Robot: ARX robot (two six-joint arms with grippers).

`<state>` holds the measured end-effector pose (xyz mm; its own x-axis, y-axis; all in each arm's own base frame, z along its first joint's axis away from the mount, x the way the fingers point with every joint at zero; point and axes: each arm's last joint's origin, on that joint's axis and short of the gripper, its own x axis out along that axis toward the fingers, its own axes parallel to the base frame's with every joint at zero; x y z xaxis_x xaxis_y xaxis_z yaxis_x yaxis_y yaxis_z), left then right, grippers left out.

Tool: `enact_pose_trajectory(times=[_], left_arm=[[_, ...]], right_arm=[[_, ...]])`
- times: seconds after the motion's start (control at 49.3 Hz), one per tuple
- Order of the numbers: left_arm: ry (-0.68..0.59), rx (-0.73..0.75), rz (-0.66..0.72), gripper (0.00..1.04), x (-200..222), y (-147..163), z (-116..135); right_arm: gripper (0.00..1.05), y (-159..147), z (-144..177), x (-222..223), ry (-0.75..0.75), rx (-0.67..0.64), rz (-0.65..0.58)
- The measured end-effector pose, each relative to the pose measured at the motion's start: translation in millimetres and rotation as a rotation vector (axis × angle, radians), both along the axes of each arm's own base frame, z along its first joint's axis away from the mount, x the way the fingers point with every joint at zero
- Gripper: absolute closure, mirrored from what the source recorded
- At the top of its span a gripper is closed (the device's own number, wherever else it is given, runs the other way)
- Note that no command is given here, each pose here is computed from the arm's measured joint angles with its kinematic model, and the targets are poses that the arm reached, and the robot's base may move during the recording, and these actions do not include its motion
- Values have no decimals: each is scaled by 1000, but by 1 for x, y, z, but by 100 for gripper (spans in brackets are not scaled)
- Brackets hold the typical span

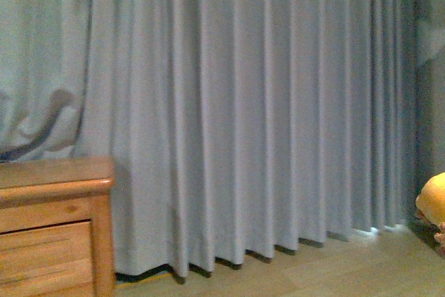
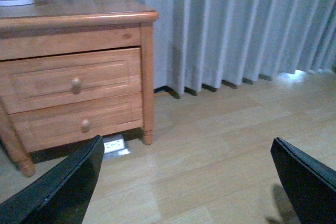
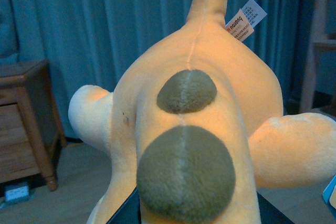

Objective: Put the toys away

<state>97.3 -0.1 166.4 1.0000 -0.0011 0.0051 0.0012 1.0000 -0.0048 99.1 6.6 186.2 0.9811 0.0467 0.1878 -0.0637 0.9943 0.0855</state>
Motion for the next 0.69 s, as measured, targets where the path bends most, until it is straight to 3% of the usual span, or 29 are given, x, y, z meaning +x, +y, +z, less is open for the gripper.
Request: enact_pose_trajectory(times=[0.69], left_arm=[[0,0,1,6,0,0,0]], right_arm=[[85,0,0,0,0,-1,5]])
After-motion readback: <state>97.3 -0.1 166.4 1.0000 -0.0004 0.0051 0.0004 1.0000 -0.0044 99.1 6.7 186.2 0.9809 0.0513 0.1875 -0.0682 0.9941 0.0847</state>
